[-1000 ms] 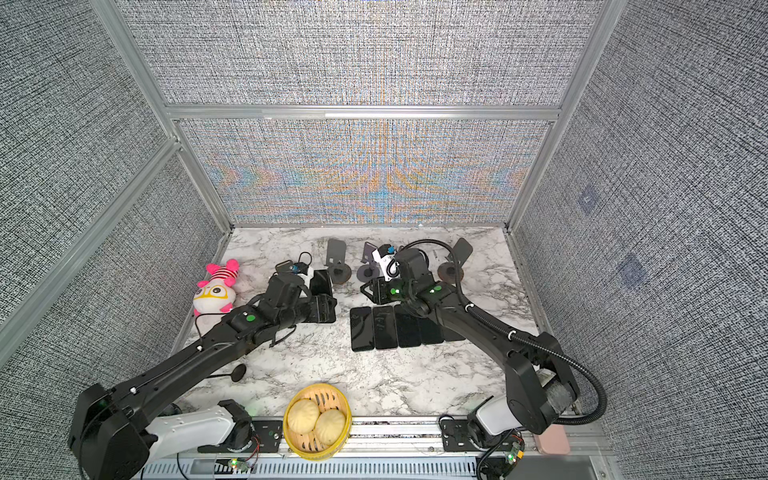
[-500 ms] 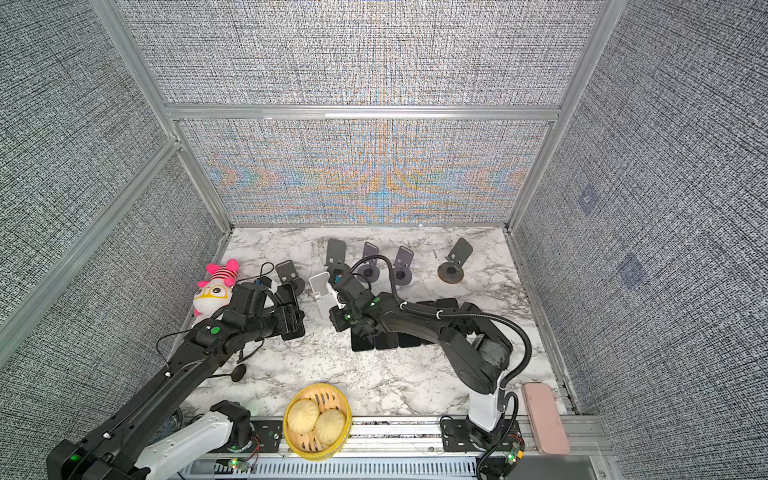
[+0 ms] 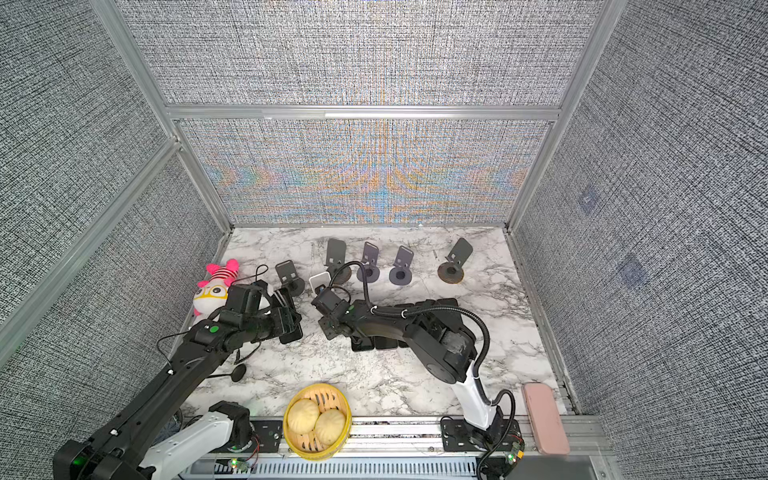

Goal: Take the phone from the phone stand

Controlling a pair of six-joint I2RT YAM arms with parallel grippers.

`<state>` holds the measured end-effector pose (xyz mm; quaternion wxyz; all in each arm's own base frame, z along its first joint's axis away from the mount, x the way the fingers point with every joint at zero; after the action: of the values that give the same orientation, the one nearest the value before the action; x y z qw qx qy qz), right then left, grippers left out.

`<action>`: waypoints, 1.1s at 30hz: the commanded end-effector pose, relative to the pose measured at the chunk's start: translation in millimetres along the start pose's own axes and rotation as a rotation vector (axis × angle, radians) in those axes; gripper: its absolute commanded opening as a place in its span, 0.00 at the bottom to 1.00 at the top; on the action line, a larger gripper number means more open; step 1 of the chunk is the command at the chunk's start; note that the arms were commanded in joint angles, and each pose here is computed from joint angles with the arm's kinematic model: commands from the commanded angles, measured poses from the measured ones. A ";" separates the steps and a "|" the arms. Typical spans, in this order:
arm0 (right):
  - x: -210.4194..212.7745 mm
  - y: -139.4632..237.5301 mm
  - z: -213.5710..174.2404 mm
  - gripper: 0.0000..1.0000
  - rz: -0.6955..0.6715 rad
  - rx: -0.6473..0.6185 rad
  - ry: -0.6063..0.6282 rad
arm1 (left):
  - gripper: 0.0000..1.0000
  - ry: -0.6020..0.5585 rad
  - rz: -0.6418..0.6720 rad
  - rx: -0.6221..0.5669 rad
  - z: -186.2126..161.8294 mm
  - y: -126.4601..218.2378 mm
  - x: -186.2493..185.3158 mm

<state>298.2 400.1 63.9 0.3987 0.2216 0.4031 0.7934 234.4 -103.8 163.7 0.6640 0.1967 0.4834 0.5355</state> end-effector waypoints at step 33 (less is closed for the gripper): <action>-4.6 -65.3 39.4 0.32 -0.147 -0.194 -0.073 | 0.00 0.009 -0.081 -0.071 -0.3 2.9 -4.4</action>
<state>364.5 446.4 44.2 0.4990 0.1811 0.2901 0.7963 227.6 -105.0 160.7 0.6789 0.1634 0.4839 0.5275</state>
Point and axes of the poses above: each gripper's point midway between its finger pads, its own y axis back along the fingers, its own x axis along the line the jaws close on, z = x × y, the point moved 3 cm from there along y, back along the fingers
